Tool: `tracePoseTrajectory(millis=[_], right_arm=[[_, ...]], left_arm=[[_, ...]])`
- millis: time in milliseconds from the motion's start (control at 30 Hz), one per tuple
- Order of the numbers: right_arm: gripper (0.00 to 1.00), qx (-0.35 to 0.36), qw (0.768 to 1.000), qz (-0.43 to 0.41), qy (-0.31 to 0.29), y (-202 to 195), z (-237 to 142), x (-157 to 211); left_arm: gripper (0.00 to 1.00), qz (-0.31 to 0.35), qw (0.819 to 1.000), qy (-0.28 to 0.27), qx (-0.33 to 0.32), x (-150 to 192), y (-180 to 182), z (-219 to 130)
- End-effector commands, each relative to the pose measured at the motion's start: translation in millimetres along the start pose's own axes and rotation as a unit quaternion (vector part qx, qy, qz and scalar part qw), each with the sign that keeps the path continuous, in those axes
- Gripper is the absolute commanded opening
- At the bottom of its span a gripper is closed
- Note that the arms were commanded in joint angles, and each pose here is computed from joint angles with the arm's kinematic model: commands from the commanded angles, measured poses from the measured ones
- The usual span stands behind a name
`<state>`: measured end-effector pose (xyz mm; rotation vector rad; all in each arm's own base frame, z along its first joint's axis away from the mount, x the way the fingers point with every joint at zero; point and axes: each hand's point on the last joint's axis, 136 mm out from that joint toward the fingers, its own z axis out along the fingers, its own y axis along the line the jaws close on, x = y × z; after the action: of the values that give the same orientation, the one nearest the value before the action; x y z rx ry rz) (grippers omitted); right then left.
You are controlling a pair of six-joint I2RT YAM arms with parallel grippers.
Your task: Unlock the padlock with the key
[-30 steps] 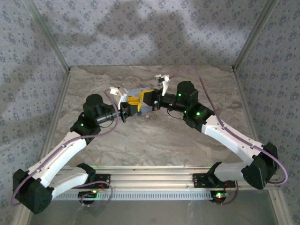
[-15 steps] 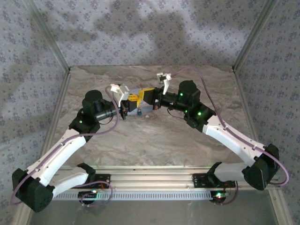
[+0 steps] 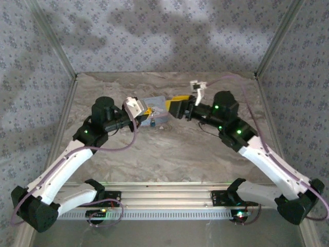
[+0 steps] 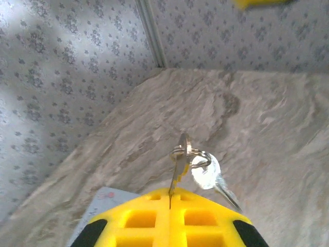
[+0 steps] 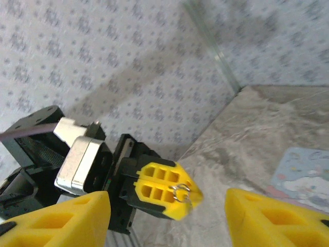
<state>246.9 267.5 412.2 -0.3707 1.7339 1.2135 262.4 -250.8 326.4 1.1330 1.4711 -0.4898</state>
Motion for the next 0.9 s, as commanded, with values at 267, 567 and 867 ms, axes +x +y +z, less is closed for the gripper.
tracePoseTrajectory(millis=[267,567,867], right_arm=[[0.53,0.016,0.98,0.146,0.132,-37,-4,4],[0.52,0.038,0.959,0.211,0.187,-56,30,43],[0.39,0.04,0.927,0.297,0.228,-63,48,76]], left_arm=[[0.0,0.271,0.96,0.068,-0.015,-1,0,35],[0.0,0.375,0.923,0.079,-0.047,0,4,53],[0.0,0.382,0.921,0.063,-0.037,-4,-1,57]])
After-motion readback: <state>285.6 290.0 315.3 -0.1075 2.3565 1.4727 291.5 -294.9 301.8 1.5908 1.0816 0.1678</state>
